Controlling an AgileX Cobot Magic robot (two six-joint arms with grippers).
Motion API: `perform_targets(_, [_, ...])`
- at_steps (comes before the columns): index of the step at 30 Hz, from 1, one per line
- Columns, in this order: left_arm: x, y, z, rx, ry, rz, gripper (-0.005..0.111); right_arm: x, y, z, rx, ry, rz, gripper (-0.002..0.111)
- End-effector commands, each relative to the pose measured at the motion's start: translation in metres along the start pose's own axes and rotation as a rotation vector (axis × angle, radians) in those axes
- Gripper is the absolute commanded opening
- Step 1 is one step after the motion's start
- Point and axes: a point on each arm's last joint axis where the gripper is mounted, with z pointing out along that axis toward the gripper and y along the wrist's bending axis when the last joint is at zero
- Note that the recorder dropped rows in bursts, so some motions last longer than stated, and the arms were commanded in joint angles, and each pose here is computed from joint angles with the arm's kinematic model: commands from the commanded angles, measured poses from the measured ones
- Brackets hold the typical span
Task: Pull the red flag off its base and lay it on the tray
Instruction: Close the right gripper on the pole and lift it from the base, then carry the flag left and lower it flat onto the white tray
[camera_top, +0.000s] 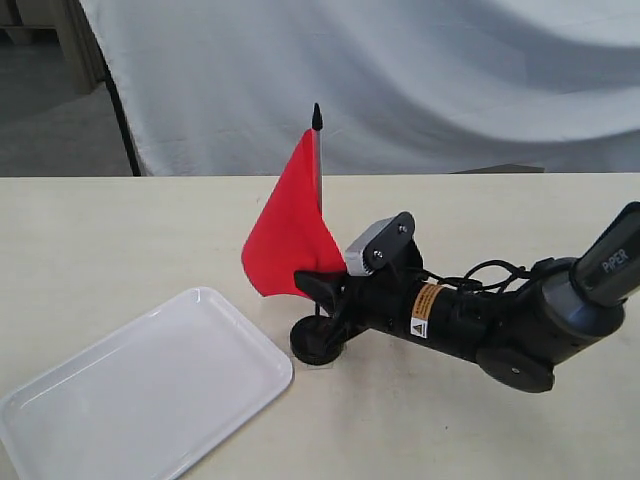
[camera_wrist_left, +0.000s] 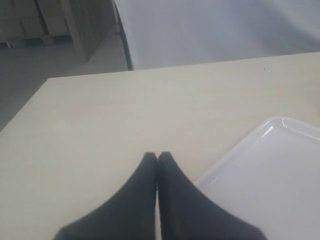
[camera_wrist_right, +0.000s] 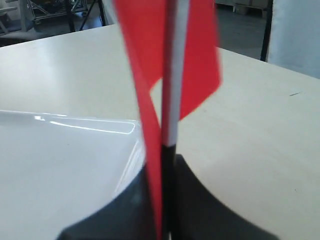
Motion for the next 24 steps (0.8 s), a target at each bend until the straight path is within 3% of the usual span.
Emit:
perform_targets(1, [0.0,0.0,0.0,0.006,-0.009,0.003,0.0,-0.022,0.007,-0.006,-0.057,-0.036,-0.038,-0.001])
perform_targets(7, [0.0,0.0,0.0,0.006,-0.009,0.003,0.0,-0.077,0.016,-0.022,-0.021,-0.021,-0.195,-0.001])
perform_targets(10, [0.0,0.0,0.0,0.006,-0.009,0.003,0.0,-0.106,0.018,-0.028,0.008,0.067,-0.371,-0.001])
perform_targets(11, [0.0,0.0,0.0,0.006,-0.009,0.003,0.0,-0.119,0.023,-0.026,0.041,0.179,-0.494,-0.001])
perform_targets(14, [0.0,0.0,0.0,0.006,-0.009,0.003,0.0,-0.132,0.042,-0.013,0.083,0.34,-0.689,-0.001])
perform_targets(16, [0.0,0.0,0.0,0.006,-0.009,0.003,0.0,-0.131,0.068,0.006,0.098,0.466,-0.876,-0.001])
perform_targets(19, [0.0,0.0,0.0,0.006,-0.009,0.003,0.0,-0.102,0.107,0.036,0.023,0.615,-1.179,-0.001])
perform_targets(21, [0.0,0.0,0.0,0.006,-0.009,0.003,0.0,-0.082,0.12,0.048,-0.005,0.675,-1.312,-0.001])
perform_targets(24, [0.0,0.0,0.0,0.006,-0.009,0.003,0.0,-0.069,0.132,0.066,0.023,0.735,-1.385,-0.001])
